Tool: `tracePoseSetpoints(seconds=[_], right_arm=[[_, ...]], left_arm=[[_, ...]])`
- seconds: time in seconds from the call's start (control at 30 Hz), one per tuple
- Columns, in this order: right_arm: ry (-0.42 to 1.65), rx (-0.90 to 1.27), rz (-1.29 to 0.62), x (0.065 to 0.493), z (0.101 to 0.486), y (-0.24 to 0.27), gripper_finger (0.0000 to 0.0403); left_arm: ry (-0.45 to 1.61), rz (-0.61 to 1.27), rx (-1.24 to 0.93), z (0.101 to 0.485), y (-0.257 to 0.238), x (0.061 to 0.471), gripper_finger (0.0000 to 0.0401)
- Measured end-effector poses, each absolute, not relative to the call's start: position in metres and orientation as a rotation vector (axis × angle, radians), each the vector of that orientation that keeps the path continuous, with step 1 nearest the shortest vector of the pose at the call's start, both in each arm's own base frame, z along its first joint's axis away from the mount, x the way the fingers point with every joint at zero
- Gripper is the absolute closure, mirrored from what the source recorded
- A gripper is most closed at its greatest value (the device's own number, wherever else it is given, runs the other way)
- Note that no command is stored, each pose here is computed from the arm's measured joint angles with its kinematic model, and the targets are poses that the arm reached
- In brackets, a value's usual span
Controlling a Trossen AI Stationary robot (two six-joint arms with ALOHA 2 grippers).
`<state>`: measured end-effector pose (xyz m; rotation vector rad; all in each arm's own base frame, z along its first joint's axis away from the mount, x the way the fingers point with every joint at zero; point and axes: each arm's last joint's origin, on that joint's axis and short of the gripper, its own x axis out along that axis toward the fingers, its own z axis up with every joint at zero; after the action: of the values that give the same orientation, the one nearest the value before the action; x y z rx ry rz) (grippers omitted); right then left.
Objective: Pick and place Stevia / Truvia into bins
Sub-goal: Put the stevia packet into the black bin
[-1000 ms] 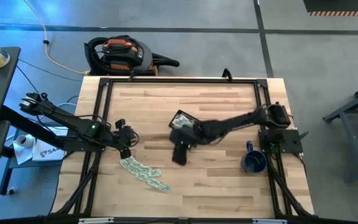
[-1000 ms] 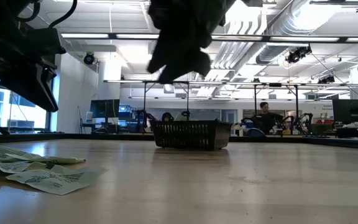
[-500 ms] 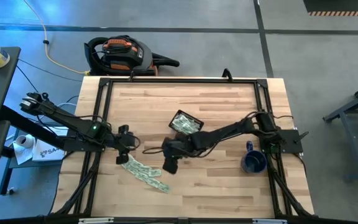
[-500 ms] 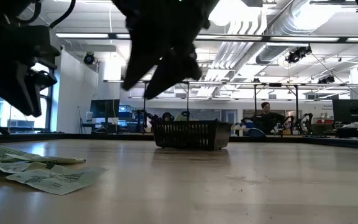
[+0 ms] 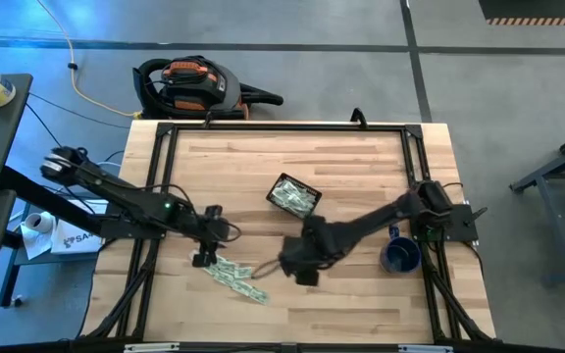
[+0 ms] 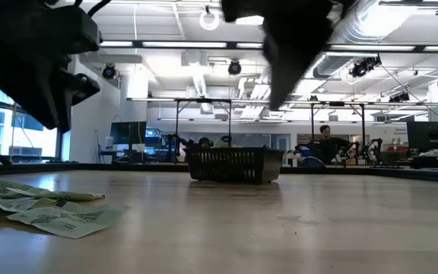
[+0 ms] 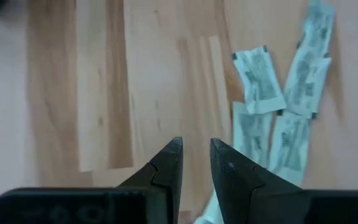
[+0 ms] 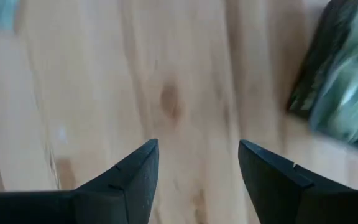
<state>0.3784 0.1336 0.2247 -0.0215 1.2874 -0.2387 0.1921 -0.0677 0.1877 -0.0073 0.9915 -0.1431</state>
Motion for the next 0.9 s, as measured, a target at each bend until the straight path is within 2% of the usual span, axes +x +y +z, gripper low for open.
tracePoseSetpoints(seconds=[0.17,0.37,0.47,0.6,0.67,0.77,0.9], right_arm=[[1.245,0.012,-0.267,0.335,0.22,0.142,0.0192],[1.142,0.089,-0.324,0.283,0.218,0.153,0.0191],[1.075,0.09,-0.369,0.268,0.215,0.154,0.0187],[1.045,0.096,-0.37,0.264,0.208,0.155,0.0183],[1.04,0.093,-0.361,0.265,0.208,0.155,0.0183],[1.028,0.067,-0.341,0.267,0.208,0.155,0.0183],[1.052,0.015,-0.298,0.267,0.208,0.155,0.0183]], left_arm=[[1.025,-0.106,0.074,0.196,-0.067,0.194,0.0286],[1.295,0.003,-0.03,0.21,-0.065,0.187,0.0286],[1.476,0.14,-0.195,0.211,-0.068,0.19,0.0286],[1.566,0.485,-0.507,0.195,-0.074,0.2,0.0286],[1.544,0.593,-0.618,0.187,-0.076,0.207,0.0286],[1.518,0.512,-0.542,0.185,-0.084,0.21,0.0286],[1.569,0.152,-0.253,0.196,-0.1,0.21,0.0286]])
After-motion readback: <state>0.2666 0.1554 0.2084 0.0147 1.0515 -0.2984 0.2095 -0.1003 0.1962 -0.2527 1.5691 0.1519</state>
